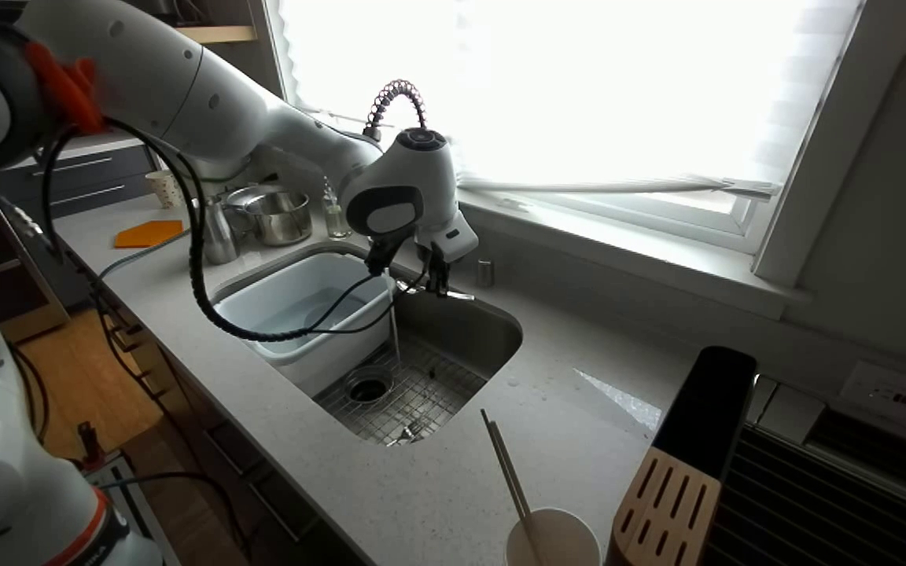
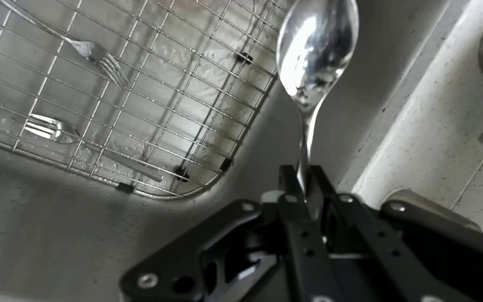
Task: Rinse the spoon with the water, then put it back on the countertop
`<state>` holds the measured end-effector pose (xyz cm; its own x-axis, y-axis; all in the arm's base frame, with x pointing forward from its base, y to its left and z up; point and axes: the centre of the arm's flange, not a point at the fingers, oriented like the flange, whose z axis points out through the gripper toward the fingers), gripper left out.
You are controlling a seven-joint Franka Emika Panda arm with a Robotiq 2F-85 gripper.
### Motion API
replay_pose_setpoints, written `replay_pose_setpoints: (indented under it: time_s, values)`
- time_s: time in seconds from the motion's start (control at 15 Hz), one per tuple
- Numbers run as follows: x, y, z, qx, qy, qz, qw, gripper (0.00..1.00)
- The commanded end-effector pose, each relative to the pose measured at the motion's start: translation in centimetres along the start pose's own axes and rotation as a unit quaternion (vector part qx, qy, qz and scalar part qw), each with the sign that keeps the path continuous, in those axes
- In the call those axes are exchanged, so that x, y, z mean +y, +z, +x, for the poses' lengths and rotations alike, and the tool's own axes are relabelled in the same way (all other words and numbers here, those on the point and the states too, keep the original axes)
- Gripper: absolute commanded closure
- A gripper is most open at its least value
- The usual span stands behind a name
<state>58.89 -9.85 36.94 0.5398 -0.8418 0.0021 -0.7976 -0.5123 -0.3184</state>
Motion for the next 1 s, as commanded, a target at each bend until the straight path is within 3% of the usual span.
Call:
replay_pose_setpoints:
  time_s: [0.0,0.33,0.93]
  values:
    - [0.6,0.4,0.5,-0.024,0.008,0.031,0.9992,0.97]
    - [0.2,0.8,0.0,-0.053,0.009,0.052,0.9972,0.97]
    - [-0.3,1.2,-0.8,-0.067,0.017,0.056,0.9961,0.97]
